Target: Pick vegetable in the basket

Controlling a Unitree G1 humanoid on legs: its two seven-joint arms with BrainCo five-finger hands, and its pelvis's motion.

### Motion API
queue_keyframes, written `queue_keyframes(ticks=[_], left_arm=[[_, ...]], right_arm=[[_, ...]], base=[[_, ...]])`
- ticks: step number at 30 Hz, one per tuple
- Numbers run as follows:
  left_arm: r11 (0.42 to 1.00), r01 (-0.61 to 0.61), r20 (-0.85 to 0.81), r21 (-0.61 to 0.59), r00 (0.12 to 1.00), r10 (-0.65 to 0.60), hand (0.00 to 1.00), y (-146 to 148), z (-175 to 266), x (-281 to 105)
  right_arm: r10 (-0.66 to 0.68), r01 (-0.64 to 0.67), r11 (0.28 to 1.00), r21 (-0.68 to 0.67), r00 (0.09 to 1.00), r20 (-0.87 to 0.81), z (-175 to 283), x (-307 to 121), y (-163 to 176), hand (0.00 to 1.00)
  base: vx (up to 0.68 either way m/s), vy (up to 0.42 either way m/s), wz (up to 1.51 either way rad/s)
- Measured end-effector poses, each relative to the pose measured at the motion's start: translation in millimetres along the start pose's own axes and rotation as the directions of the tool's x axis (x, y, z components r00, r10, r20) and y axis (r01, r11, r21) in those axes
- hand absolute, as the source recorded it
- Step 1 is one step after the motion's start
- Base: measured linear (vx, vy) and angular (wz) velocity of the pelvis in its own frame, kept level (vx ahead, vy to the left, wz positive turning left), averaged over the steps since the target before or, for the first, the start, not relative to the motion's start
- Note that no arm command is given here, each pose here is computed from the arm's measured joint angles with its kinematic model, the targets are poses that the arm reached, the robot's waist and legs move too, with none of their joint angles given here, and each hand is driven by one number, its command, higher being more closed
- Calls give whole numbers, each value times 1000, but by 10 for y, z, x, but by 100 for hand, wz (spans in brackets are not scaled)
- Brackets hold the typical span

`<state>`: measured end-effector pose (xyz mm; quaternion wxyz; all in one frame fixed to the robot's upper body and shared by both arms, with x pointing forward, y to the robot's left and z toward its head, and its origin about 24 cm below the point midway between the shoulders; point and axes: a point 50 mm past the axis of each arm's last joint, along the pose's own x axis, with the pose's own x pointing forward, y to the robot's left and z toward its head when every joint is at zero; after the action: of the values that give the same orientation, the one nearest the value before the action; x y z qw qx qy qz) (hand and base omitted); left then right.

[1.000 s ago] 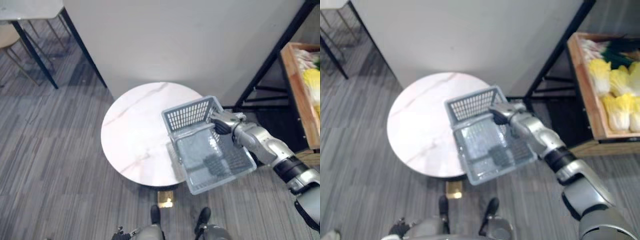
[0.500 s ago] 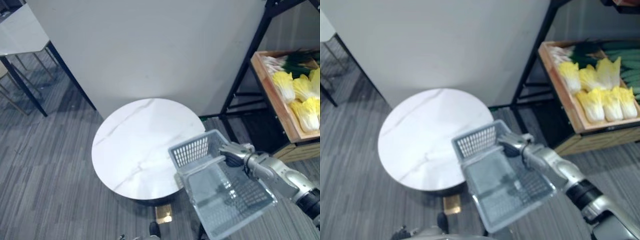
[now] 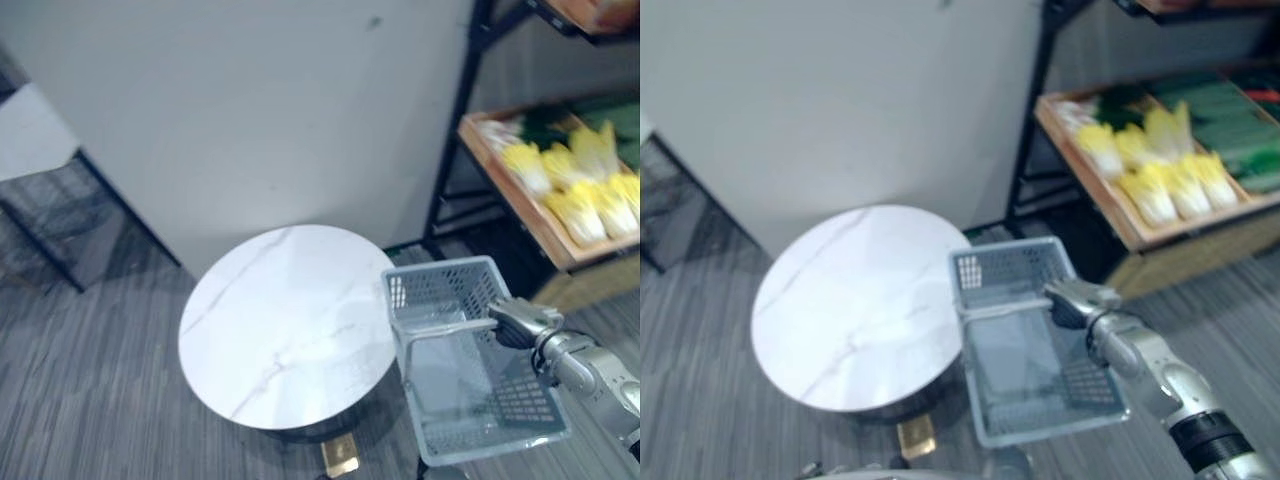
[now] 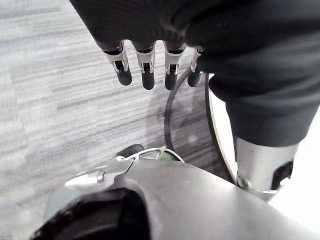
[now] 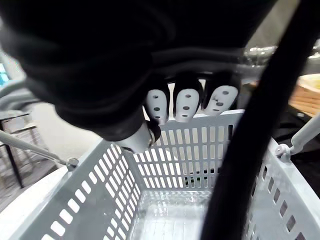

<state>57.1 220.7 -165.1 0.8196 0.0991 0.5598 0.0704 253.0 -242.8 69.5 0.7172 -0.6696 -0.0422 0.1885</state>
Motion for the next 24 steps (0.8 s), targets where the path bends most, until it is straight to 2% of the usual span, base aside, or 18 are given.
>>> queue_keyframes(ticks=[2,9,11,16,20,24], left_arm=[[998,3,13,59,1000,-4,0,28,52,14],[998,3,43,64,999,-5,0,22,198,52],[997,-16,22,72,1000,14,0,108,159,55],[998,-16,32,64,999,14,0,88,204,64],[999,-3,15,42,1000,2,0,4,169,59],[1000,-22,7,-5,1000,22,0,-5,114,45]], right_arm=[[-9,9,1000,-4,1000,-8,35,29,9,100],[-35,34,999,23,996,82,307,291,22,100],[-36,31,998,52,995,91,370,331,72,100],[-9,3,999,44,990,138,483,357,147,100],[32,-39,996,75,996,85,402,215,324,100],[25,-32,996,78,996,86,410,224,317,100]], base=[[-62,91,-123],[-104,74,-153],[-19,-44,-120],[-58,-266,-91],[-120,-239,-17],[-100,-123,-89]])
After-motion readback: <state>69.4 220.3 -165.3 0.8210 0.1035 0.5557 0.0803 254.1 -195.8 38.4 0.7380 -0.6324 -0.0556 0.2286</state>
